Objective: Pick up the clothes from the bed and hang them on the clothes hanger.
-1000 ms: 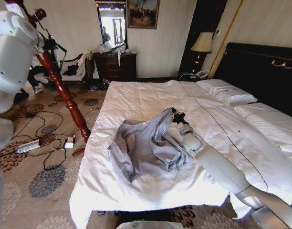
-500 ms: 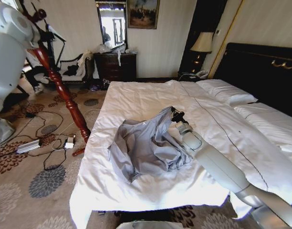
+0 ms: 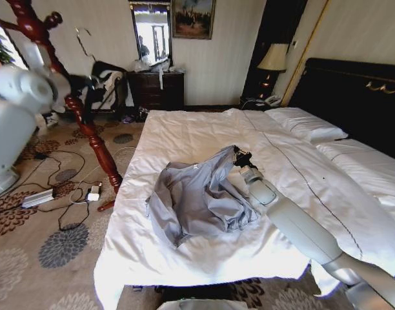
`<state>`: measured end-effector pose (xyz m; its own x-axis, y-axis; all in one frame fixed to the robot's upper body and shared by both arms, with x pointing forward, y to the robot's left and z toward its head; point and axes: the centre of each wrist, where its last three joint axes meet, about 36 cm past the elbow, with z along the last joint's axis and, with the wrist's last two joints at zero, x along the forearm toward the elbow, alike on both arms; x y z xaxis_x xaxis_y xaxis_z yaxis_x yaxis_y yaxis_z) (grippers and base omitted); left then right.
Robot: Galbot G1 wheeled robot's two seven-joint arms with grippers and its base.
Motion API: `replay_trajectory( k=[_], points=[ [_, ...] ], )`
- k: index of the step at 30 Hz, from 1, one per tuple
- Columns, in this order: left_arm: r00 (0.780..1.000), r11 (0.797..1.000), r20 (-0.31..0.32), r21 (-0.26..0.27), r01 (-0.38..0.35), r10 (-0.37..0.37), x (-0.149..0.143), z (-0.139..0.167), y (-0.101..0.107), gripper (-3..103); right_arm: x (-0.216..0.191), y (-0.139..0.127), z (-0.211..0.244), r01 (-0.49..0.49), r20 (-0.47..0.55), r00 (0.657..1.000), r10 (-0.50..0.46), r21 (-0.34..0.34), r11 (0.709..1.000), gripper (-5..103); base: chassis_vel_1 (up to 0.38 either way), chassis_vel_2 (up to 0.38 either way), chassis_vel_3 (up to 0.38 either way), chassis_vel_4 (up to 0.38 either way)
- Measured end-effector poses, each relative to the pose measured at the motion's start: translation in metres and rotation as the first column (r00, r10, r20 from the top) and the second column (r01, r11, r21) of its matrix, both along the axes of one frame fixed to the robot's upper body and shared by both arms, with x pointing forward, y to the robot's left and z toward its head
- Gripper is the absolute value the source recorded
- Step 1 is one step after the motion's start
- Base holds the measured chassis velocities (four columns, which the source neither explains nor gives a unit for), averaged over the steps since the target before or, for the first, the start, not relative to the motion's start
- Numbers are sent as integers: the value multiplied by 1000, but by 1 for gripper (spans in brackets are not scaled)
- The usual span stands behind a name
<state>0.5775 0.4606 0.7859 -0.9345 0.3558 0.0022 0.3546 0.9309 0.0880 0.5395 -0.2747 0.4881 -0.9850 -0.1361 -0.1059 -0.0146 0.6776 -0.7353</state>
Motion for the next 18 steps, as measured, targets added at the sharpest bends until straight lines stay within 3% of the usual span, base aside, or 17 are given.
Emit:
replay_trajectory(
  k=[4, 6, 7, 11, 18],
  points=[
    [994, 995, 22, 16, 102, -103, -23, -26, 14, 15, 1, 2, -1, -4, -4, 1000, 4, -2, 1000, 0, 0, 0, 0, 0],
    [986, 985, 21, 54, 162, -164, -40, -52, 26, 15, 3, 6, -2, -10, -7, 1000, 9, -3, 1000, 0, 0, 0, 0, 0],
    [986, 985, 21, 54, 162, -164, -40, -52, 26, 15, 3, 6, -2, -10, -7, 1000, 9, -3, 1000, 0, 0, 0, 0, 0],
    [961, 955, -46, 108, 276, -273, -66, -96, 37, 15, 7, 11, -3, -18, -9, 1000, 18, -5, 1000, 0, 0, 0, 0, 0],
    [926, 924, -124, 100, 368, -356, -85, -142, 28, 15, 11, 18, -2, -30, -7, 1000, 30, -7, 1000, 0, 0, 0, 0, 0]
  ],
)
